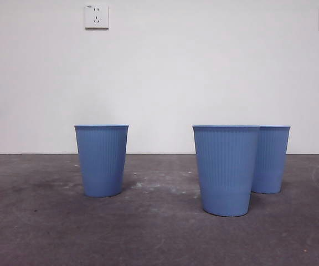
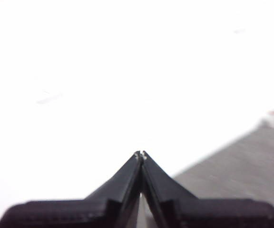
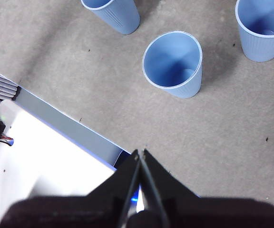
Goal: Pick up the cup on the top,put the cup on the left,pick up the cup in the middle,put the cup on the right
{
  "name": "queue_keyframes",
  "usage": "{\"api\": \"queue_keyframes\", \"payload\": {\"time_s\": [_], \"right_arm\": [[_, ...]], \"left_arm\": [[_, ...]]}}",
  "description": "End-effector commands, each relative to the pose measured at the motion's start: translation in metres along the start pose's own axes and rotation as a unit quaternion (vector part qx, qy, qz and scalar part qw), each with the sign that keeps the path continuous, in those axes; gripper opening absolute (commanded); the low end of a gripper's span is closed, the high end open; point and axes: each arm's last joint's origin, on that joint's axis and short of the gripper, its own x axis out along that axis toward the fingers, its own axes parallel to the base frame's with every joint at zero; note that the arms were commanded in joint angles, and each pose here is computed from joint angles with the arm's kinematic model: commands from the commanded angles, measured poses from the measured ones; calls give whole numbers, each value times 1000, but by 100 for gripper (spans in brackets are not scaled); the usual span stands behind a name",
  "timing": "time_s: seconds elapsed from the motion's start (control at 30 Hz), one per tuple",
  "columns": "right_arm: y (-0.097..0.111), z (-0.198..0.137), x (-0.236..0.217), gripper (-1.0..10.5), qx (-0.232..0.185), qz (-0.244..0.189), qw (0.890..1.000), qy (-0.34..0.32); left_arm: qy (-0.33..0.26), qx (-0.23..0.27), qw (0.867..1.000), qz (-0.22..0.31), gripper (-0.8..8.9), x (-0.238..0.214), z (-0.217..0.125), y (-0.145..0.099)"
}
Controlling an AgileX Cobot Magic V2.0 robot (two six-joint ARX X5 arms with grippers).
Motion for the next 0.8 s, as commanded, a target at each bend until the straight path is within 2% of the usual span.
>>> {"api": "queue_keyframes", "payload": {"time_s": [0.03, 0.33, 0.6, 0.8], "right_arm": [[0, 0, 1, 4, 1, -1, 1000, 1], [0, 0, 1, 4, 1, -1, 1000, 1], [0, 0, 1, 4, 1, -1, 1000, 1], [0, 0, 1, 4, 2, -1, 1000, 2]], "left_arm": [[-11, 19, 999, 28, -3, -11, -35, -5], [43, 14, 991, 124, -3, -51, -131, -33], [94, -5, 988, 125, -3, -64, -206, -55], [110, -23, 986, 122, -3, -69, -245, -66]]}}
